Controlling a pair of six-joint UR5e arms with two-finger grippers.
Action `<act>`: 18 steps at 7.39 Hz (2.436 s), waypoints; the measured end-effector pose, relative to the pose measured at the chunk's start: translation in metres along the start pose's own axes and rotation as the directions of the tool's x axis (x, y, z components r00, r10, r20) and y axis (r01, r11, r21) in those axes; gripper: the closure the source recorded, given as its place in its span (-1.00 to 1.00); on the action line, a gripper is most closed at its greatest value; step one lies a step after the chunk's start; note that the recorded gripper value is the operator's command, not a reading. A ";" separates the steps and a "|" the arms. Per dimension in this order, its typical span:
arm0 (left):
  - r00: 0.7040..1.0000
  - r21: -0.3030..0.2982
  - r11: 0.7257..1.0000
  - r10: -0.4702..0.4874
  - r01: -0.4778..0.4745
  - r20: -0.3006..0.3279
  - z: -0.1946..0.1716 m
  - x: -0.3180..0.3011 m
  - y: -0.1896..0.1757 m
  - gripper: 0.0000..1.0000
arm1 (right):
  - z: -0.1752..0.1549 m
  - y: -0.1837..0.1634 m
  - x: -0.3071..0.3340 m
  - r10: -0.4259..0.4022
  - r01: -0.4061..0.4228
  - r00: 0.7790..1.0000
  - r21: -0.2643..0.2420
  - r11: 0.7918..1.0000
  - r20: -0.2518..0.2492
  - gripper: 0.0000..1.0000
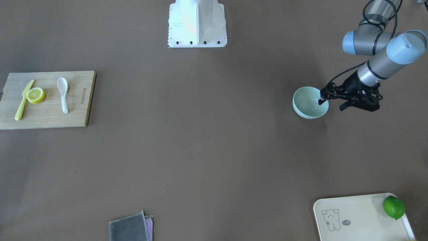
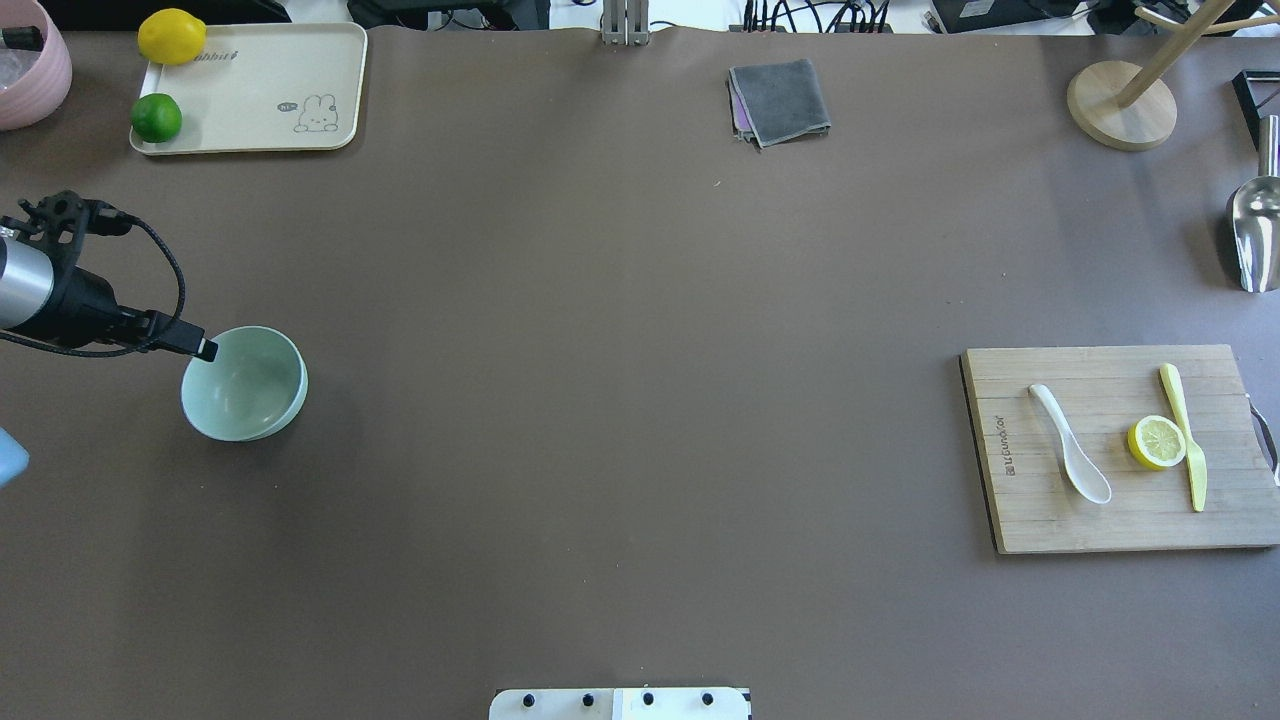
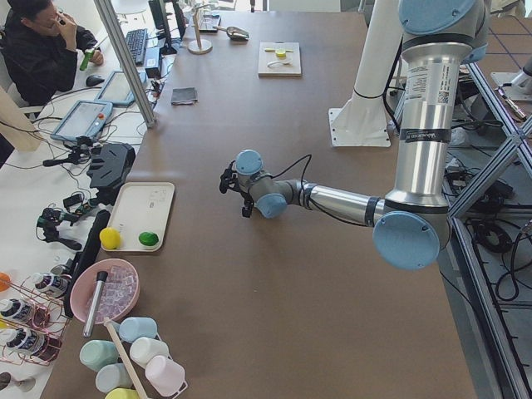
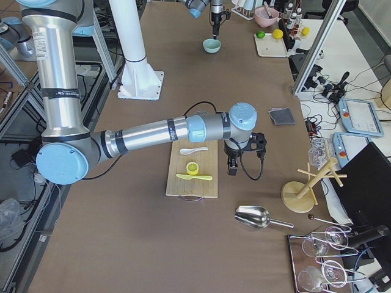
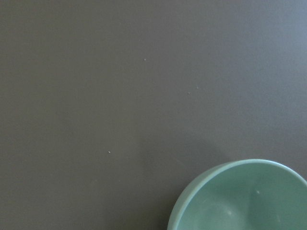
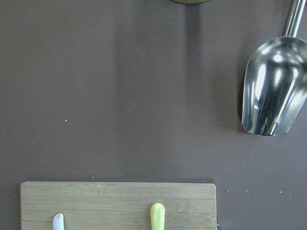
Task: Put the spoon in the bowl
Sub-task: 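Move the left arm over the green bowl while the right arm approaches the board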
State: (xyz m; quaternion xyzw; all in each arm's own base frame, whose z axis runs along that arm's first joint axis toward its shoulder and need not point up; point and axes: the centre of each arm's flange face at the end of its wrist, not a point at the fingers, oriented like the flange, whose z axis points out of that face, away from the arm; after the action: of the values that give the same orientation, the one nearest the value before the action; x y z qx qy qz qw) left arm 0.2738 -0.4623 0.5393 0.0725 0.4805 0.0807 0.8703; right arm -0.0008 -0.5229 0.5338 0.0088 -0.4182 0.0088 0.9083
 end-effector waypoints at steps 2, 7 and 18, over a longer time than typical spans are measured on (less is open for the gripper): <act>1.000 0.012 1.000 0.018 -0.017 -0.022 0.012 -0.013 0.006 1.00 | -0.002 0.000 -0.003 -0.006 0.006 1.000 0.004 1.000 0.002 -1.00; 0.986 0.060 0.990 -0.118 0.126 -0.119 -0.022 0.048 -0.010 1.00 | -0.007 0.002 -0.012 0.017 -0.017 0.999 0.004 1.000 0.037 -1.00; 0.939 0.208 0.918 -0.342 0.338 -0.017 0.084 0.413 -0.111 1.00 | 0.031 0.026 -0.158 0.112 -0.109 0.993 -0.069 0.992 0.034 -1.00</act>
State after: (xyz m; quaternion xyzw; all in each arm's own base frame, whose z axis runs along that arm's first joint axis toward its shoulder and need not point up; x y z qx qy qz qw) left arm 0.5699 -0.4880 0.2207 0.0793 0.4829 -0.1231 0.8633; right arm -0.1272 -0.4985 0.4340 -0.0449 -0.4353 0.0448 0.8980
